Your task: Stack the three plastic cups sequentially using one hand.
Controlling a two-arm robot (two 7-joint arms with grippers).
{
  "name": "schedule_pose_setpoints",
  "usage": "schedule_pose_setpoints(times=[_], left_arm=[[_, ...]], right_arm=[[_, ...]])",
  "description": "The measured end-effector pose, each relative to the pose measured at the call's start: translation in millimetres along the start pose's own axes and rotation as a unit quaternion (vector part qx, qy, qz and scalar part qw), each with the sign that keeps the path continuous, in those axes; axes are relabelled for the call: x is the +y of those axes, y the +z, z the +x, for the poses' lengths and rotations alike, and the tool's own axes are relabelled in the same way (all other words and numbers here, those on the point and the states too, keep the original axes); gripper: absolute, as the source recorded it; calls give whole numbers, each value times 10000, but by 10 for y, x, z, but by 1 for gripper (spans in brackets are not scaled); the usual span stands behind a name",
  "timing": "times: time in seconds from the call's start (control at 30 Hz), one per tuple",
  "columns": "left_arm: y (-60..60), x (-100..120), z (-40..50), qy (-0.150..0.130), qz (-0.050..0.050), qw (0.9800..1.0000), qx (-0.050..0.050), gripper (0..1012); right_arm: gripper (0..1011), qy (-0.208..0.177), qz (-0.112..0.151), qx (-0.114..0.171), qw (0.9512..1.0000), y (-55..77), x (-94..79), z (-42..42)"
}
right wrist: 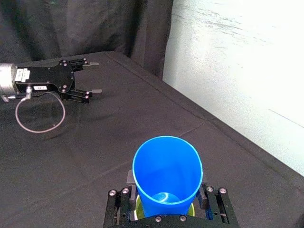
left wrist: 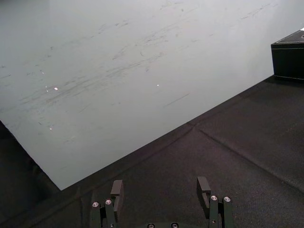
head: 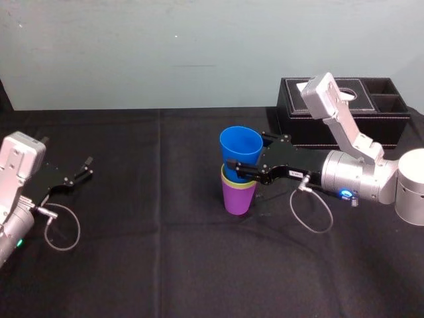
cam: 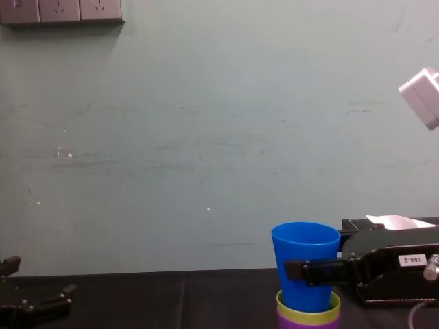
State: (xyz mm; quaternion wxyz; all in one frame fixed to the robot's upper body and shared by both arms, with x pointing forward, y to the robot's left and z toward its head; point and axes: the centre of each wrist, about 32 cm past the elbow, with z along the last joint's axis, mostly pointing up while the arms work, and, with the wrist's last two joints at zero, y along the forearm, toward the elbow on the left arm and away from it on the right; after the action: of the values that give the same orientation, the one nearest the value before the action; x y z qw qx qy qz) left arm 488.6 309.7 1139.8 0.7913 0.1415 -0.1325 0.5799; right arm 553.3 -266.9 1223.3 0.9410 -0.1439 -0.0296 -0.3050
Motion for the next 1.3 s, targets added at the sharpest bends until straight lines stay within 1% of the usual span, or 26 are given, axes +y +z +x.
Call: schedule_pose_setpoints(times=[0.33, 0.63, 0.73, 0.77, 0.8, 0.83, 0.87, 0.9, 0.97, 1.03, 1.3], left_arm=[[0, 0, 0, 0, 0, 10000, 0, 1010], [0, 0, 0, 0, 0, 10000, 0, 1010], [0, 0, 0, 0, 0, 10000, 0, 1010], [0, 0, 0, 0, 0, 10000, 0, 1010], [0, 0, 0, 0, 0, 10000, 0, 1010], [0, 0, 0, 0, 0, 10000, 0, 1010], [0, 0, 0, 0, 0, 10000, 0, 1010], [0, 0, 0, 0, 0, 10000, 0, 1010], [0, 0, 0, 0, 0, 10000, 0, 1010], [0, 0, 0, 0, 0, 10000, 0, 1010], [0, 0, 0, 0, 0, 10000, 0, 1010]], right_arm=[[718, 17, -47, 43, 10000, -57, 1, 10], [718, 17, -44, 41, 10000, -56, 0, 9], [761, 16, -41, 40, 10000, -54, -1, 10], [792, 16, -41, 40, 10000, -54, -1, 9], [792, 16, -40, 40, 10000, -54, -1, 9], [843, 16, -40, 40, 10000, -53, -1, 9], [862, 16, -40, 40, 10000, -53, -1, 9], [912, 15, -39, 40, 10000, -53, -2, 10], [944, 15, -40, 40, 10000, -52, -2, 10], [999, 14, -39, 40, 10000, -51, -3, 10], [1000, 13, -39, 40, 10000, -50, -3, 9]])
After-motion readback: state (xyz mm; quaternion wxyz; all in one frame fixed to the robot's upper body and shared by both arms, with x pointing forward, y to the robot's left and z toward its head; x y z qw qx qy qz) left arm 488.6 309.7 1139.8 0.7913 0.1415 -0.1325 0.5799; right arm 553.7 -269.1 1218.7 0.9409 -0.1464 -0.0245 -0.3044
